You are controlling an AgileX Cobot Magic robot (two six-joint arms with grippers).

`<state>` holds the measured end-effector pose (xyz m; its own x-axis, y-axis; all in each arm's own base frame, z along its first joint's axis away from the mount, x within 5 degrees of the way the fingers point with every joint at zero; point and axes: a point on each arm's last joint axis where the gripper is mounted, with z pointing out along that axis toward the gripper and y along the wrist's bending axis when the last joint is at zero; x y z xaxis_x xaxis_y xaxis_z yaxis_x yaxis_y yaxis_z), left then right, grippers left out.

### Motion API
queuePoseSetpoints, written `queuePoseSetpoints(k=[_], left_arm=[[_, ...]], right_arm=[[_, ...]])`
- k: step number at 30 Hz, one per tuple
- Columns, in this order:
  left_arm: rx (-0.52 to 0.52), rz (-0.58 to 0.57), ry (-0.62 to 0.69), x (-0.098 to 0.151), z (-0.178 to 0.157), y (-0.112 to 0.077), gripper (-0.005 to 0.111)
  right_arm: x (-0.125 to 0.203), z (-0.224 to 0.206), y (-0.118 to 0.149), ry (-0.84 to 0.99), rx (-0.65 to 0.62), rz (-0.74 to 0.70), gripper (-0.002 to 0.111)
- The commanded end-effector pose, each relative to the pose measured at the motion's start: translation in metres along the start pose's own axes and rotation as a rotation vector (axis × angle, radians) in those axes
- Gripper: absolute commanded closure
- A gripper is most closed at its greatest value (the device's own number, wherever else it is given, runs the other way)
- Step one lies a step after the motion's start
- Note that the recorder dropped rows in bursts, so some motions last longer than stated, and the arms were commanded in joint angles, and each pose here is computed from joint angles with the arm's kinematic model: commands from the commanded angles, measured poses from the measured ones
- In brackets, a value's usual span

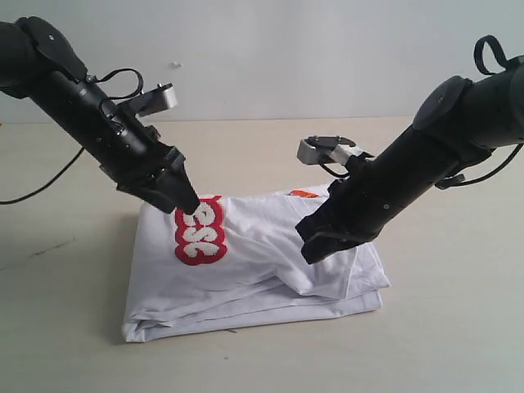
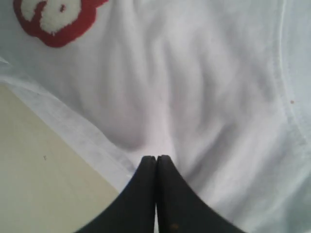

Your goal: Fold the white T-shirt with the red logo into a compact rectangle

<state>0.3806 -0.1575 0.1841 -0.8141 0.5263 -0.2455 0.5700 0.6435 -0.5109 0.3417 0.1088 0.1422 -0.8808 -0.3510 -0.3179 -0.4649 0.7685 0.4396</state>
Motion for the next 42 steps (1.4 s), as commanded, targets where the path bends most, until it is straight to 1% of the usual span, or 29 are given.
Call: queuePoseSetpoints(k=[1, 3, 6, 9, 11, 13, 17, 22, 25, 29, 33, 35, 40, 42], left_arm=[[0.038, -0.098, 0.119, 0.022, 0.011, 0.000, 0.054], [0.038, -0.132, 0.170, 0.035, 0.019, 0.003, 0.054], [0.041, -0.170, 0.205, 0.049, 0.031, 0.006, 0.054], [0.029, -0.193, 0.215, 0.058, 0.038, 0.010, 0.054], [0.017, -0.202, 0.209, 0.062, 0.042, 0.012, 0.054], [-0.001, -0.202, 0.201, 0.064, 0.044, 0.014, 0.054], [-0.080, -0.171, 0.179, 0.064, 0.046, 0.022, 0.054], [-0.130, -0.158, 0.133, 0.060, 0.046, 0.027, 0.054], [-0.138, -0.153, 0.127, 0.060, 0.046, 0.028, 0.054], [-0.130, -0.158, 0.126, 0.060, 0.046, 0.027, 0.054], [-0.132, -0.160, 0.086, 0.056, 0.037, 0.022, 0.055], [-0.144, -0.147, 0.034, 0.051, 0.025, 0.014, 0.060], [-0.165, -0.093, -0.090, 0.043, -0.013, -0.012, 0.075], [-0.177, -0.069, -0.130, 0.042, -0.027, -0.021, 0.085]], right_arm=[[0.001, -0.010, 0.003, 0.014, 0.023, -0.032, 0.108], [0.003, -0.012, 0.001, 0.034, 0.048, -0.032, 0.108], [0.006, -0.013, -0.004, 0.066, 0.112, -0.036, 0.108], [0.008, -0.014, -0.011, 0.091, 0.192, -0.023, 0.108], [0.009, -0.015, -0.013, 0.101, 0.213, -0.010, 0.108], [0.010, -0.014, -0.013, 0.112, 0.207, -0.011, 0.108], [0.017, -0.007, -0.014, 0.179, 0.171, 0.003, 0.108], [0.023, 0.007, -0.020, 0.237, 0.147, 0.026, 0.108], [0.028, 0.013, -0.022, 0.278, 0.126, 0.039, 0.108], [0.029, 0.016, -0.024, 0.287, 0.126, 0.043, 0.108], [0.025, 0.008, -0.020, 0.262, 0.135, 0.030, 0.108], [0.023, 0.001, -0.017, 0.246, 0.153, 0.006, 0.108], [0.017, -0.022, -0.007, 0.186, 0.186, -0.008, 0.108], [0.014, -0.033, -0.001, 0.155, 0.203, -0.005, 0.108]])
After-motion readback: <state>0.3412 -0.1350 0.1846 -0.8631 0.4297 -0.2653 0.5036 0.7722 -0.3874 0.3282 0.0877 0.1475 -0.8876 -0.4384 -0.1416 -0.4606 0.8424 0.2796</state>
